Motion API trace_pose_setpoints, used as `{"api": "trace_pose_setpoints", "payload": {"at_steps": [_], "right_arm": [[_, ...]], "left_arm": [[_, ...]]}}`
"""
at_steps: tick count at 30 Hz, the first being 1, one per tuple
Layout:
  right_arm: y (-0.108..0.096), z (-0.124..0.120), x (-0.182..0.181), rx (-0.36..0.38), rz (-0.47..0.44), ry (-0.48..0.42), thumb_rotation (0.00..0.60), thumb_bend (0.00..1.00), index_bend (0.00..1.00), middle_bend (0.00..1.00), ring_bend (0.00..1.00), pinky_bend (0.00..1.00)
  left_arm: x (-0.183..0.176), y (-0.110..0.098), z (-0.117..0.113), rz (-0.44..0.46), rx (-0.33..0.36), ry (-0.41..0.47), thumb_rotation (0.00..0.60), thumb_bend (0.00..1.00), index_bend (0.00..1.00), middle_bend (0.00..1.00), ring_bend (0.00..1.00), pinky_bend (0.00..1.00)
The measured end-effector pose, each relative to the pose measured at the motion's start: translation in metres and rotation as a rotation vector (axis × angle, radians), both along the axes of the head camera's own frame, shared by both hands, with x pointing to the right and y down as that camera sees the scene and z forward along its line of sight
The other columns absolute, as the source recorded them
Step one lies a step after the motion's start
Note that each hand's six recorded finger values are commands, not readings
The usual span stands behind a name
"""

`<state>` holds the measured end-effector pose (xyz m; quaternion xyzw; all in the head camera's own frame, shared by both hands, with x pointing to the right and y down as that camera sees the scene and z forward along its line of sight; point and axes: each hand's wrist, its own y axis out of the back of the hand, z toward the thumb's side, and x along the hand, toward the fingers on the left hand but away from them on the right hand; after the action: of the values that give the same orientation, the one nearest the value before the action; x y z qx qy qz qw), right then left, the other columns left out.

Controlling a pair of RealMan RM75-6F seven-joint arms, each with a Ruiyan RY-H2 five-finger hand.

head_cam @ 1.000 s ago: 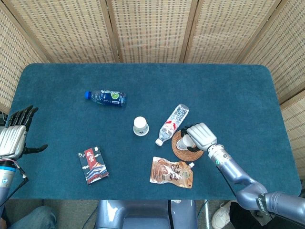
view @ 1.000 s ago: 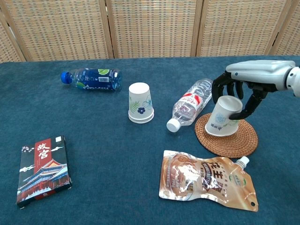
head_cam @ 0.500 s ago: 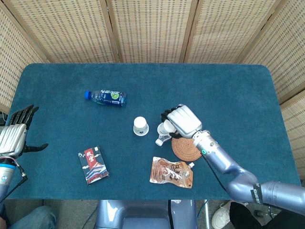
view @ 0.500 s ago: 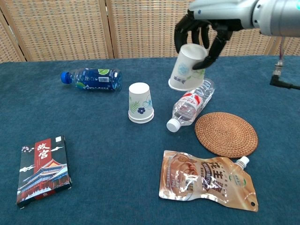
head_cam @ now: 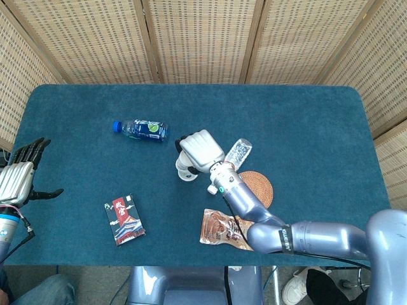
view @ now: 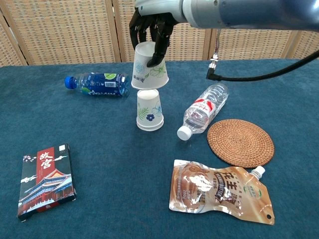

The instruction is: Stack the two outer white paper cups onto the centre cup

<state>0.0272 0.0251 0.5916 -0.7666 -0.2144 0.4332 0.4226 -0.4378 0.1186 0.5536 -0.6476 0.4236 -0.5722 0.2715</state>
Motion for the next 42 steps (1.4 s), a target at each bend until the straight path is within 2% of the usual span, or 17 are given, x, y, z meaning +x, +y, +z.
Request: {"api": "trace_pose_setpoints", "payload": {"at_steps": [10,22,25,26,27,29,30,33,37,42], "right_arm": [[-0.001,0.021,-0.012,-0.004,0.052,0.078,0.600,0.51,0.48,0.50,0.48,0.51],[0.000,0.023,-0.018,-0.020,0.064,0.079,0.600,0.51,0.46,0.49,0.48,0.51],[0.001,0.024,-0.021,-0.022,0.059,0.081,0.600,0.44,0.44,0.46,0.46,0.51],[0.002,0.025,-0.021,-0.023,0.059,0.082,0.600,0.33,0.38,0.42,0.42,0.47],[0.002,0.025,-0.021,-0.025,0.058,0.084,0.600,0.19,0.30,0.35,0.35,0.40],[0.003,0.027,-0.021,-0.034,0.058,0.088,0.600,0.04,0.15,0.20,0.23,0.24],[0.004,0.027,-0.021,-0.042,0.058,0.090,0.600,0.01,0.09,0.14,0.19,0.19],[0.008,0.028,-0.020,-0.063,0.055,0.101,0.600,0.00,0.05,0.08,0.14,0.12],[0.013,0.021,-0.020,-0.045,0.029,0.116,0.600,0.00,0.05,0.07,0.13,0.10],[0.016,0.017,-0.008,-0.029,0.023,0.140,0.600,0.00,0.05,0.04,0.07,0.02]], "left_arm": [[-0.004,-0.002,0.001,-0.012,-0.014,0.007,0.600,0.00,0.00,0.00,0.00,0.00],[-0.003,-0.002,0.003,-0.007,-0.025,0.005,0.600,0.00,0.00,0.00,0.00,0.00],[-0.003,-0.002,0.003,-0.009,-0.025,0.007,0.600,0.00,0.00,0.00,0.00,0.00],[-0.003,-0.002,0.002,-0.010,-0.025,0.007,0.600,0.00,0.00,0.00,0.00,0.00],[-0.003,-0.002,0.002,-0.011,-0.025,0.008,0.600,0.00,0.00,0.00,0.00,0.00],[-0.003,-0.002,0.002,-0.012,-0.026,0.009,0.600,0.00,0.00,0.00,0.00,0.00],[-0.003,-0.002,0.002,-0.012,-0.026,0.010,0.600,0.00,0.00,0.00,0.00,0.00],[-0.003,-0.002,0.003,-0.009,-0.032,0.015,0.600,0.00,0.00,0.00,0.00,0.00],[-0.001,-0.002,0.002,-0.001,-0.035,0.020,0.600,0.00,0.00,0.00,0.00,0.00],[0.000,0.000,-0.001,0.003,-0.026,0.027,0.600,0.00,0.00,0.00,0.00,0.00]]}}
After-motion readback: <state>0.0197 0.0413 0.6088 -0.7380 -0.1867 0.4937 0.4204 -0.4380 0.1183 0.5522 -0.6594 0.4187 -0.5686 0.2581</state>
